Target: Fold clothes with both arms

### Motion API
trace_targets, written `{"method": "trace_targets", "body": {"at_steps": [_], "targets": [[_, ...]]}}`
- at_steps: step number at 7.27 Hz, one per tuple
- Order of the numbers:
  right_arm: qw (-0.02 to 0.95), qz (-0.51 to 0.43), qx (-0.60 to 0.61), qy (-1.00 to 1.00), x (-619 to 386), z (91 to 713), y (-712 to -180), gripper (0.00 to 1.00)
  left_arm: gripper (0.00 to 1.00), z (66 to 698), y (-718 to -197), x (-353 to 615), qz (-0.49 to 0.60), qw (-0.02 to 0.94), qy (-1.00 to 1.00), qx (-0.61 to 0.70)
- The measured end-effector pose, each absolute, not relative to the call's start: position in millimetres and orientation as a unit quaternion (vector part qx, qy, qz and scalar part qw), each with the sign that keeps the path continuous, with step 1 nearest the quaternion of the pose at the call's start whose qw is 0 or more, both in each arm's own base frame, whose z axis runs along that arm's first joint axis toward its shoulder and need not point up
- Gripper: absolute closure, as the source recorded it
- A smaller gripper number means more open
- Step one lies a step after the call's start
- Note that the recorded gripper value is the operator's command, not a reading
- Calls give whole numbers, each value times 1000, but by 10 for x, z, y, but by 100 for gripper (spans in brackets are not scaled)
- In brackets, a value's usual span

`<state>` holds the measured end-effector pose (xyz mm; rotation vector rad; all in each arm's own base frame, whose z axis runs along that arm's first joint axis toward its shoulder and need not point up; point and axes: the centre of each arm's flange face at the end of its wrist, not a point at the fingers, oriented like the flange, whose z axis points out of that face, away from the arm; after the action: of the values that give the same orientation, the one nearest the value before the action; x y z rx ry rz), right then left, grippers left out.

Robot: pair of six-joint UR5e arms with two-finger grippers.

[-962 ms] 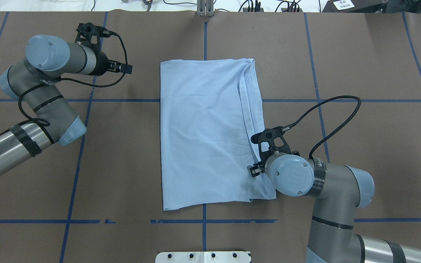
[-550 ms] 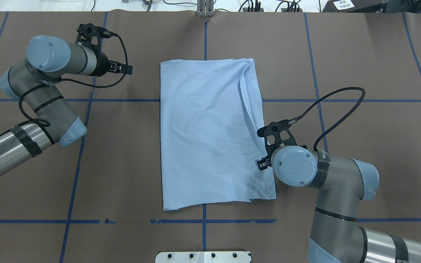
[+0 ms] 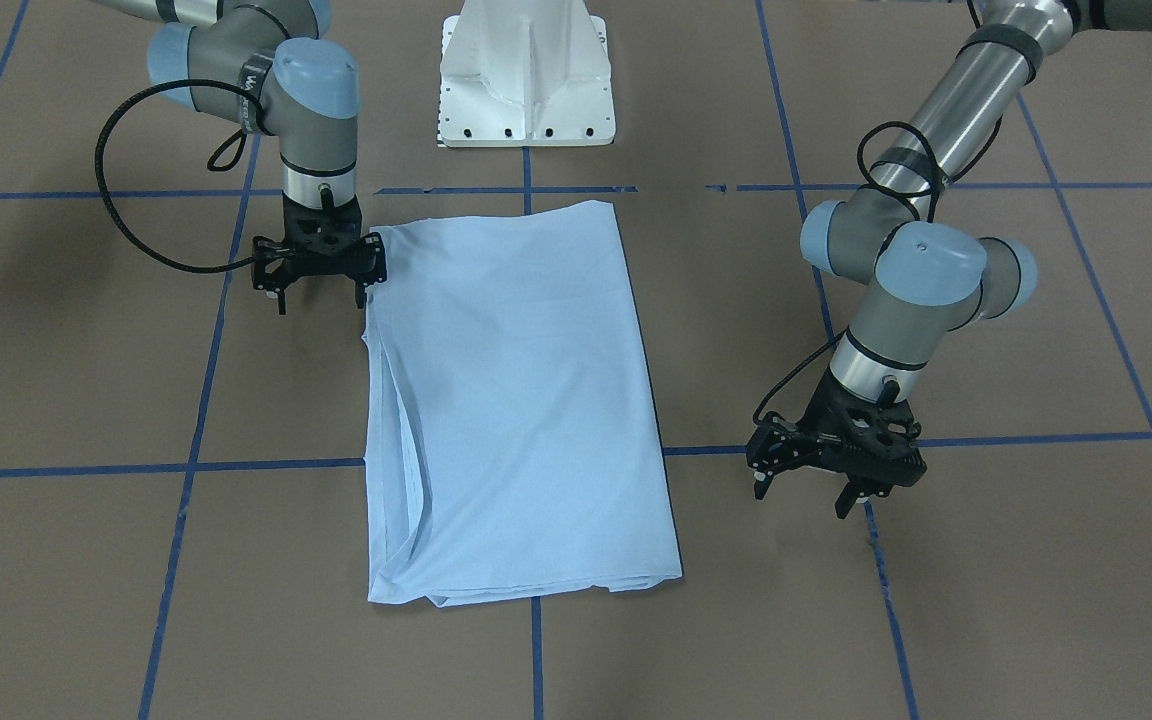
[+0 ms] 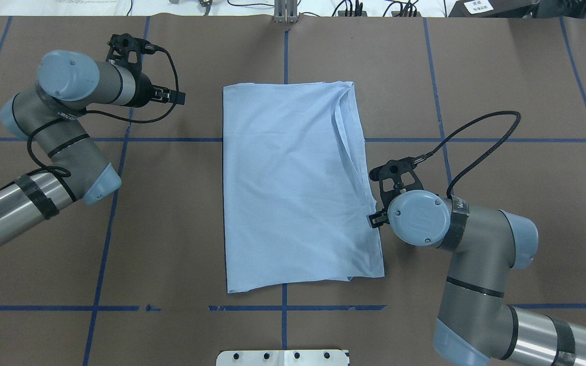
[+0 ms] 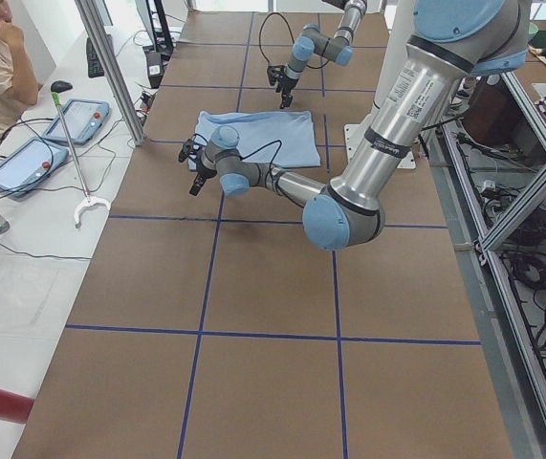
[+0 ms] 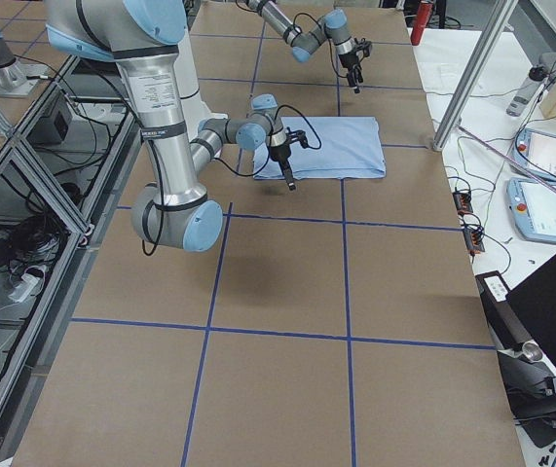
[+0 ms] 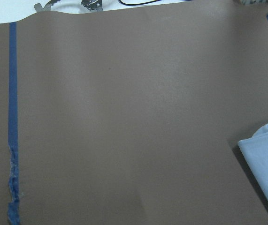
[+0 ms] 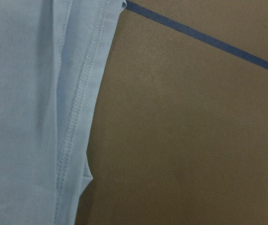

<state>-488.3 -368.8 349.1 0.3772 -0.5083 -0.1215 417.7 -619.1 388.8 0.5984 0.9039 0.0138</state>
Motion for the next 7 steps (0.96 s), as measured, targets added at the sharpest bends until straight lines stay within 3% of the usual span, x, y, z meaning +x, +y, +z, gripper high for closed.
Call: {"method": "trace_targets", "body": {"at_steps": [3, 7], "targets": [[940, -30, 193, -279, -5031, 2958, -4152, 0, 0, 3886, -6183, 4189, 7, 857, 431, 284], [951, -19, 181, -251, -5355, 3027, -4565, 0, 0, 3887, -6148, 4239, 10, 857, 432, 282]]}}
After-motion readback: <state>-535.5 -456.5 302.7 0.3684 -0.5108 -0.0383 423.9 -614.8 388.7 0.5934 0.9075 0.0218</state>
